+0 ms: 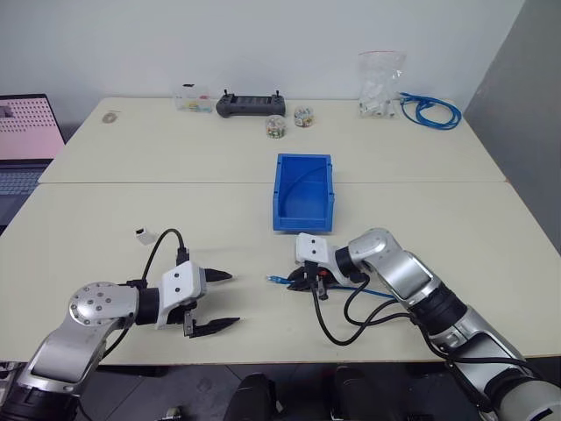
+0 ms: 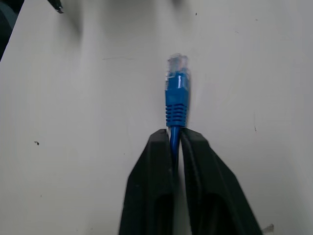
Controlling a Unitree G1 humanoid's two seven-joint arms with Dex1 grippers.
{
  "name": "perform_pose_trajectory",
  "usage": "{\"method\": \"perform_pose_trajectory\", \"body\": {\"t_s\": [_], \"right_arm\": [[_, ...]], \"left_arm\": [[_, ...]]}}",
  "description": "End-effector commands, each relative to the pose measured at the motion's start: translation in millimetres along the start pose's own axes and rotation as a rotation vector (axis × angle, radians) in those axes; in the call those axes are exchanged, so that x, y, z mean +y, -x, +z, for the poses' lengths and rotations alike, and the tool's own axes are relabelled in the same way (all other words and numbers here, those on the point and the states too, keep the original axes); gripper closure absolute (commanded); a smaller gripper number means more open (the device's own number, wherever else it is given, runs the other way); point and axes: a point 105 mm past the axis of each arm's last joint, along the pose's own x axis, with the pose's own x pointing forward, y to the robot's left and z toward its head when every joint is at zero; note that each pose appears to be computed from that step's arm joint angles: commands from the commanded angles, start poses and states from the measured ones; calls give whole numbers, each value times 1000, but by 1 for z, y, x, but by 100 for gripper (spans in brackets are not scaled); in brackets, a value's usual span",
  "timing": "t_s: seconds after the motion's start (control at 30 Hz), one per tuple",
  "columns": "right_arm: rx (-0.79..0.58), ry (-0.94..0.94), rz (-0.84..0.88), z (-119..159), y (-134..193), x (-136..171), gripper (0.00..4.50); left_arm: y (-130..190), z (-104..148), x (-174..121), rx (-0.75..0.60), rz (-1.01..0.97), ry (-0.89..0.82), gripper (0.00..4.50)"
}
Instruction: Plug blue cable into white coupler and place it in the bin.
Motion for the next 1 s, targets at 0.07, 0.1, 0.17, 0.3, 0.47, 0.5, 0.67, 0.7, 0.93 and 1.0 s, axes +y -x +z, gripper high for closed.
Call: {"method": "perform_pose_trajectory", "body": {"t_s": [0.07,0.1,0.17,0.3,0.47,0.5,0.67,0.7,0.93,1.0], "right_arm": [[-7,-8,-4,2,5,-2,234],[-23,3,-1,6,10,-1,211],[-53,14,4,10,27,2,157],[-87,23,-12,9,54,13,59],[-175,-59,-111,10,75,28,40],[-189,-81,-130,10,77,30,40],[-231,-168,-186,9,80,40,40],[-234,-178,-189,9,80,42,40],[-238,-221,-217,6,84,49,33],[-236,-225,-227,5,86,49,33]], "left_arm": [[-6,7,3,-29,-8,-43,0],[-8,8,5,-35,-5,-54,0],[-12,11,8,-54,-3,-66,0],[-22,14,12,-86,-4,-93,0],[-39,19,25,-120,-15,-137,0],[-42,20,26,-126,-22,-139,0],[-52,21,34,-125,-62,-146,0],[-53,21,35,-123,-70,-144,0],[-62,16,32,-108,-156,-156,44],[-65,17,29,-120,-171,-152,90]]}}
